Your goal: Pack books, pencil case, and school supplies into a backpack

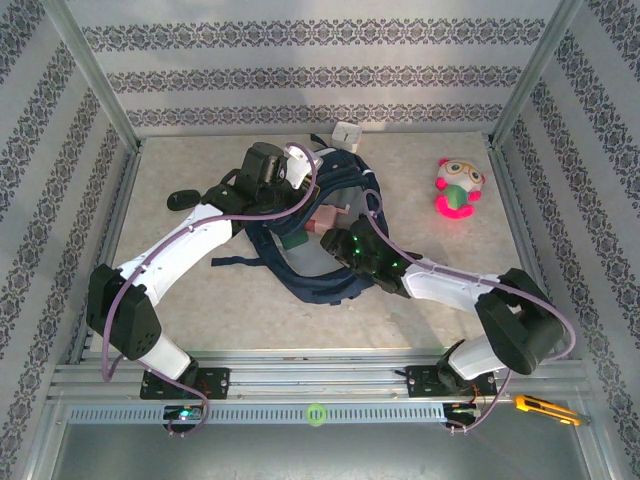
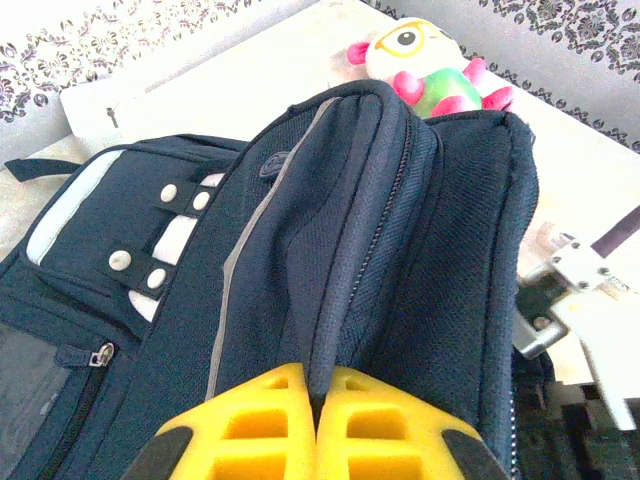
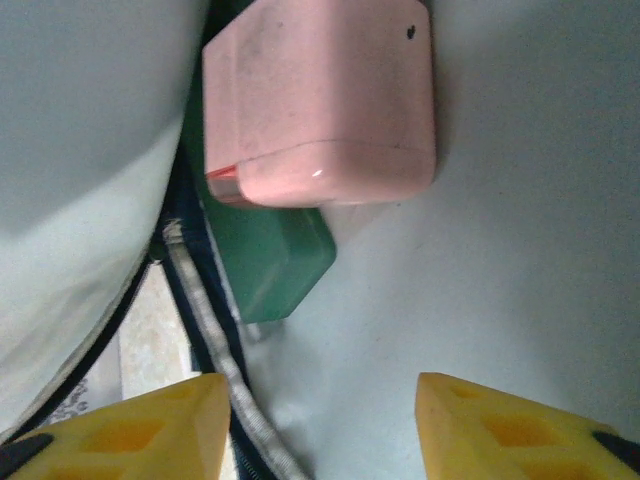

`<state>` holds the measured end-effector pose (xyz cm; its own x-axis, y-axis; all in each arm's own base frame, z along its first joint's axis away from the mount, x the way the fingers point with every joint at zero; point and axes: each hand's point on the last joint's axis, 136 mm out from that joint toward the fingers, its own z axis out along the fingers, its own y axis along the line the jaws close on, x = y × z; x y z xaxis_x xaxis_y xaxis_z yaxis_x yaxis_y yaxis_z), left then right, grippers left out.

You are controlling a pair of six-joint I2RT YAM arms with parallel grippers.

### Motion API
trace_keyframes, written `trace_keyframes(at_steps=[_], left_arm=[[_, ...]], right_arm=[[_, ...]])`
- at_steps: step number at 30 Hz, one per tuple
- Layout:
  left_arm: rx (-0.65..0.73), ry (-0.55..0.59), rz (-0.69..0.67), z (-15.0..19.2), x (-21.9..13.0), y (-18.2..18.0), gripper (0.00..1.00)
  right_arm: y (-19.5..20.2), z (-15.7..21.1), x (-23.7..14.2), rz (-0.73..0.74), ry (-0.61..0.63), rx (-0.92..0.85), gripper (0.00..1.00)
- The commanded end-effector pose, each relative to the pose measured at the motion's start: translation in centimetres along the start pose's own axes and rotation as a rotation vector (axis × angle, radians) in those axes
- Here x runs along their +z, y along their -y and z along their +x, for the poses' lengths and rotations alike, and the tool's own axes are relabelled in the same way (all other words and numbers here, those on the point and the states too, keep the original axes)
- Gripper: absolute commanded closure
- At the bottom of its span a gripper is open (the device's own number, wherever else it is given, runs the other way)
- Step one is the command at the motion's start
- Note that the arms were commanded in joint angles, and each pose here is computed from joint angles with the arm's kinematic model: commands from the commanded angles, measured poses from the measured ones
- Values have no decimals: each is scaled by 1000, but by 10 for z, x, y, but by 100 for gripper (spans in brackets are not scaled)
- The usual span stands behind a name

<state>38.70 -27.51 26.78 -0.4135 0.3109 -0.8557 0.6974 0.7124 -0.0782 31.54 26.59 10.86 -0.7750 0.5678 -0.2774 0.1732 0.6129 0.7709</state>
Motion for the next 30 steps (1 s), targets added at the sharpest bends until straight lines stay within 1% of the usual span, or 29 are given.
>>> trace_keyframes(at_steps=[1, 3, 11, 15, 18, 20, 23, 26, 30], left_arm=[[50, 249, 18, -73, -42, 9, 98], [49, 252, 17, -74, -42, 8, 98], [54, 247, 31, -72, -40, 10, 98], [54, 234, 29, -68, -38, 9, 98], [54, 224, 24, -65, -37, 9, 98], [53, 217, 20, -62, -36, 8, 98], [53, 203, 10, -58, -34, 6, 97], [50, 186, 11, -52, -32, 5, 97], [48, 161, 14, -42, -28, 5, 97]], right_arm=[[-5, -16, 15, -13, 61, 2, 52], [-6, -24, 25, -10, 77, -11, 55], [-14, -46, 69, -56, 74, 12, 64], [-22, -60, 82, -79, 87, 9, 65], [-25, -66, 85, -90, 84, 5, 66], [-26, -66, 81, -94, 81, -7, 64], [-25, -60, 64, -92, 72, -31, 58], [-17, -52, 35, -81, 75, -57, 53], [-9, -42, -17, -67, 81, -133, 46]])
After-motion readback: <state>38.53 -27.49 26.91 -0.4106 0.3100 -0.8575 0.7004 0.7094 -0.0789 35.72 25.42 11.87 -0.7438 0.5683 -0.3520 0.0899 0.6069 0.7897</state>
